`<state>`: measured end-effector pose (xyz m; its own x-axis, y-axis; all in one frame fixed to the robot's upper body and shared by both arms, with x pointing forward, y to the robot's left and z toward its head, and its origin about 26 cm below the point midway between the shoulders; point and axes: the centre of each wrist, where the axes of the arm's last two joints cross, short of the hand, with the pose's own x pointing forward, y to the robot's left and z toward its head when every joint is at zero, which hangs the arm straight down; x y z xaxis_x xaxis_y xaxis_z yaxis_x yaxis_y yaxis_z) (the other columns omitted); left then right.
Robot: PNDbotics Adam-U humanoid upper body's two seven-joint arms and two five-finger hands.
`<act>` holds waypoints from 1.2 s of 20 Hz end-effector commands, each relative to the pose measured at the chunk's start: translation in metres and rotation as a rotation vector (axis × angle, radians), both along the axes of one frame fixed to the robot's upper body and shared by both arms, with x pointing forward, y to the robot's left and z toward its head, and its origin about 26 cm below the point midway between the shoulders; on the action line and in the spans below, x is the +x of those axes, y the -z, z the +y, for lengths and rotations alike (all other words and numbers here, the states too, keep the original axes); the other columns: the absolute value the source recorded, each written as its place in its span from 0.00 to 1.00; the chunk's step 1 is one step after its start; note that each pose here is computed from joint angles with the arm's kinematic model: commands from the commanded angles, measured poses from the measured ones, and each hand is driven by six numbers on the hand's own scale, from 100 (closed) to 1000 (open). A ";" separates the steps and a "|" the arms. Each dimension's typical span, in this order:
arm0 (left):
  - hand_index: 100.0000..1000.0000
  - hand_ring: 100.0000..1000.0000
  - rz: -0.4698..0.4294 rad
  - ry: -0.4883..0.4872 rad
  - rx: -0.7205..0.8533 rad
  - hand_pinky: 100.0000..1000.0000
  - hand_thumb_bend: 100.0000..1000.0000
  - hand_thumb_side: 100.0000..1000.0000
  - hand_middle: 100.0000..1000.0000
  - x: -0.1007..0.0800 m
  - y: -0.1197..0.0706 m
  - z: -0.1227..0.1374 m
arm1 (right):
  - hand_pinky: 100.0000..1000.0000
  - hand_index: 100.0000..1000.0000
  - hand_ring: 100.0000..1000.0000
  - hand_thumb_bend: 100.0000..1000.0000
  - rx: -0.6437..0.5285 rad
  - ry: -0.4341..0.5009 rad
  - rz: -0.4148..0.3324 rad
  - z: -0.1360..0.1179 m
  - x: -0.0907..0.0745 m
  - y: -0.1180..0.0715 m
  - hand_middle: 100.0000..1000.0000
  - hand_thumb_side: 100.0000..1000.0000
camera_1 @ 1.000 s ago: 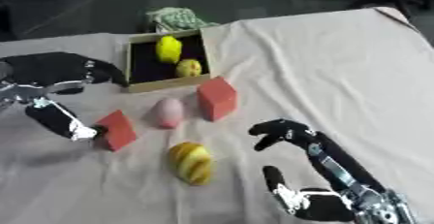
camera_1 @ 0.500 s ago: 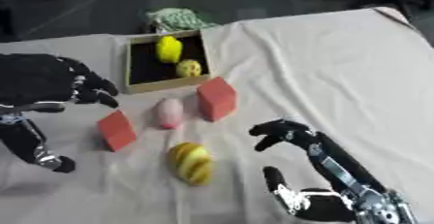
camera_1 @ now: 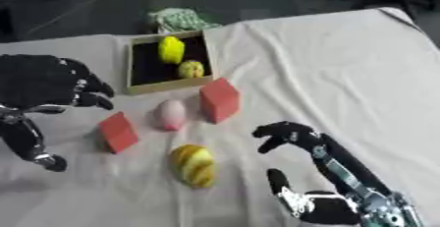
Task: Pick up objects on the table and place them in the box.
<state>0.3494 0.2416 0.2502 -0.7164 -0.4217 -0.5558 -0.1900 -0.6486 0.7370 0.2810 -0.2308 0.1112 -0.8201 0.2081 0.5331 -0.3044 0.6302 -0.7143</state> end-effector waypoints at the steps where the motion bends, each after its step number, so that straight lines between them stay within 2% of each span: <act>1: 0.87 0.80 -0.043 0.001 0.010 0.81 0.69 0.50 0.82 0.009 -0.001 0.004 | 0.66 0.90 0.65 0.00 -0.006 -0.005 -0.020 -0.001 0.000 -0.005 0.77 0.37; 9: 0.86 0.79 -0.050 0.014 0.005 0.81 0.64 0.47 0.81 0.027 0.022 0.004 | 0.66 0.90 0.65 0.00 0.000 -0.008 -0.022 0.000 0.001 -0.005 0.77 0.37; 24: 0.85 0.78 -0.081 0.013 -0.056 0.80 0.58 0.41 0.79 0.046 0.040 -0.002 | 0.66 0.90 0.65 0.00 0.007 -0.017 -0.022 0.003 0.001 -0.006 0.77 0.37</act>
<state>0.3934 0.2362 0.1984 -0.6992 -0.4415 -0.5623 -0.2309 -0.6049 0.7621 0.2819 -0.2290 0.1125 -0.8242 0.2014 0.5292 -0.3044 0.6304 -0.7141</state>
